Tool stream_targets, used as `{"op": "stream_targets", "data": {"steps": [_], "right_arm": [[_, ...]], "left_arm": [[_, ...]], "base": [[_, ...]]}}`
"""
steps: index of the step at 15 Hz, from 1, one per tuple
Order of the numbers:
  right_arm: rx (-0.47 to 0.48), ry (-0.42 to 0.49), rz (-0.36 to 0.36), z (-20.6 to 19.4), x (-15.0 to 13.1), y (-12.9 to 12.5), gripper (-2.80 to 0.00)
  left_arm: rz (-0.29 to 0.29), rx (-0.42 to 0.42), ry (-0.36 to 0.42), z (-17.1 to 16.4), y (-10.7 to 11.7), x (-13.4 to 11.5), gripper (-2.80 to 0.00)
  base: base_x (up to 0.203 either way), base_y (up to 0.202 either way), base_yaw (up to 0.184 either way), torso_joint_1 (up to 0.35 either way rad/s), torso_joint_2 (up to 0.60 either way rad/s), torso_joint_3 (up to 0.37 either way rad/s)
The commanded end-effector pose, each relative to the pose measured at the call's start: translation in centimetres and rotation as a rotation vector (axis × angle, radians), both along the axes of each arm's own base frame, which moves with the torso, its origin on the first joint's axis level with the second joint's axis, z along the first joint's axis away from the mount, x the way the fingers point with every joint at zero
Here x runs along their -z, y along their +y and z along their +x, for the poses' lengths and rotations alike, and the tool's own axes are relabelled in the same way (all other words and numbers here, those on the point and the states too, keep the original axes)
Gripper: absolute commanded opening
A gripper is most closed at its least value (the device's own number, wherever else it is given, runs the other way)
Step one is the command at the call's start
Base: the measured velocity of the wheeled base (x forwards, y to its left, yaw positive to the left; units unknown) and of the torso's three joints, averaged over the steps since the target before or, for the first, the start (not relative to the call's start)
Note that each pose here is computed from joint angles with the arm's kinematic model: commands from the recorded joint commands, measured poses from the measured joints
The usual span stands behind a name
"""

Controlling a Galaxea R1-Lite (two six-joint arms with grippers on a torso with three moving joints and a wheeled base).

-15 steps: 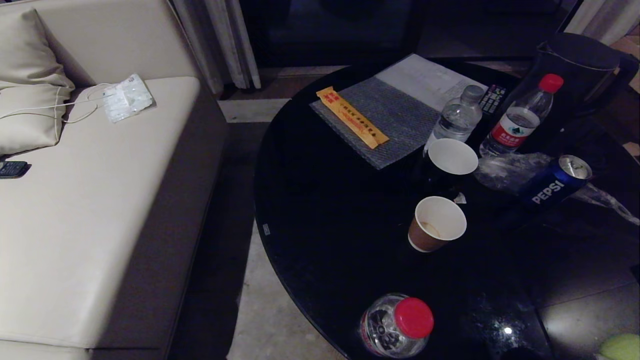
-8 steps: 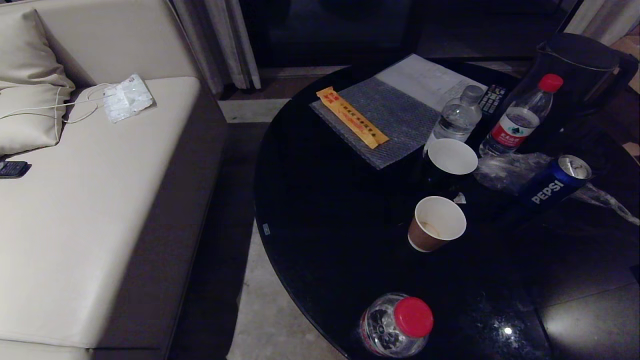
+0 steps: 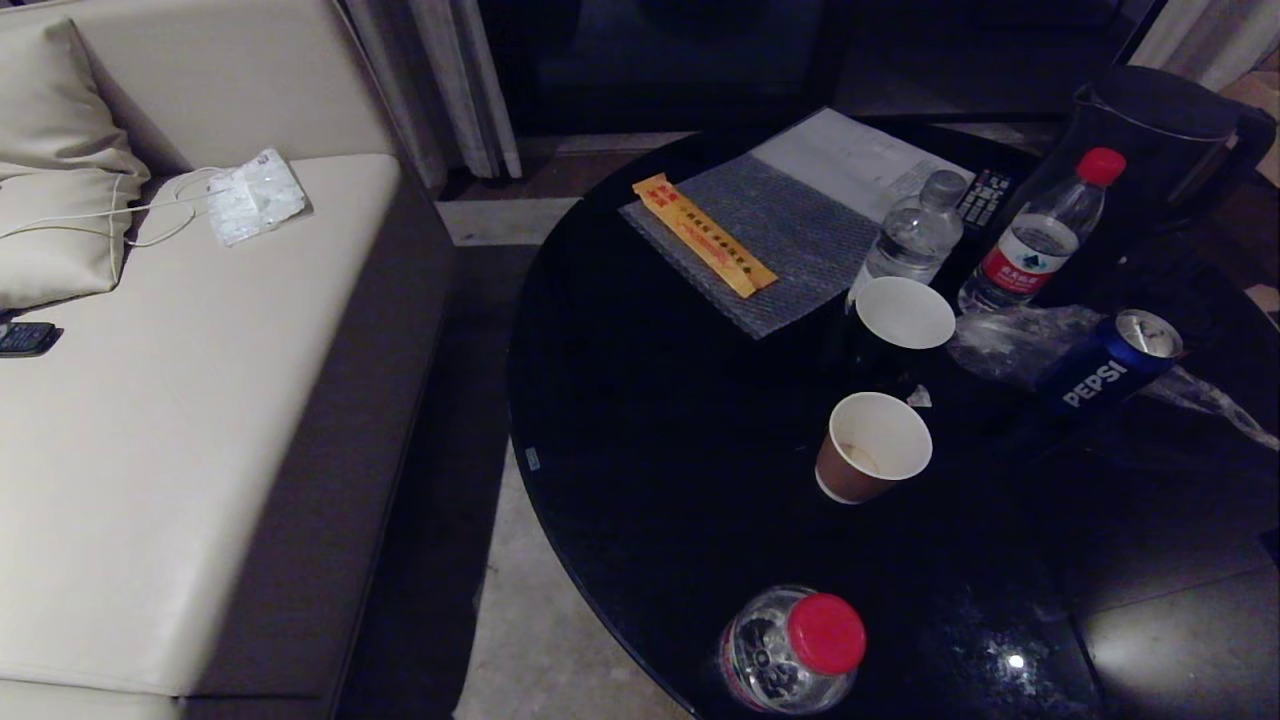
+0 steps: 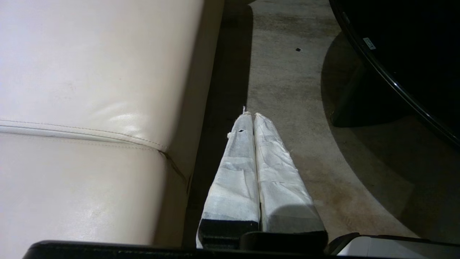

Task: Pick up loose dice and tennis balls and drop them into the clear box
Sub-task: Put the ball in the box

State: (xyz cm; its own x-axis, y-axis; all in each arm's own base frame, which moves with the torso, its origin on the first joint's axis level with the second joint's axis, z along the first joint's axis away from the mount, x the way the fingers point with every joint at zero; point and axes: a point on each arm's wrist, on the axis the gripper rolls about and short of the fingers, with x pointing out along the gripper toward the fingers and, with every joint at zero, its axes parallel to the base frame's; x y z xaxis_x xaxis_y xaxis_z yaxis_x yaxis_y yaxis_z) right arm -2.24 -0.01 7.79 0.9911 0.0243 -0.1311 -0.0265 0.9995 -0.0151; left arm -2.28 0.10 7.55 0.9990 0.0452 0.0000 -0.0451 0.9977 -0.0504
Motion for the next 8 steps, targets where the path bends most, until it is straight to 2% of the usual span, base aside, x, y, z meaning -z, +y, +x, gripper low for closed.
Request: {"op": "stream_targets", "data": {"steps": [1, 8], "right_arm": [[0.002, -0.053, -0.005, -0.44, 0.24, 0.01, -2.8], [0.006, -0.053, 0.0, -0.41, 0.3, 0.0, -2.8]], "left_arm": [[-0.002, -0.001, 0.003, 0.02, 0.0, 0.04, -2.8], [-0.002, -0.001, 0.003, 0.02, 0.0, 0.04, -2.8]], "base": [[0.0, 0.0, 0.0, 0.0, 0.0, 0.0], [0.0, 0.0, 0.0, 0.0, 0.0, 0.0]]}}
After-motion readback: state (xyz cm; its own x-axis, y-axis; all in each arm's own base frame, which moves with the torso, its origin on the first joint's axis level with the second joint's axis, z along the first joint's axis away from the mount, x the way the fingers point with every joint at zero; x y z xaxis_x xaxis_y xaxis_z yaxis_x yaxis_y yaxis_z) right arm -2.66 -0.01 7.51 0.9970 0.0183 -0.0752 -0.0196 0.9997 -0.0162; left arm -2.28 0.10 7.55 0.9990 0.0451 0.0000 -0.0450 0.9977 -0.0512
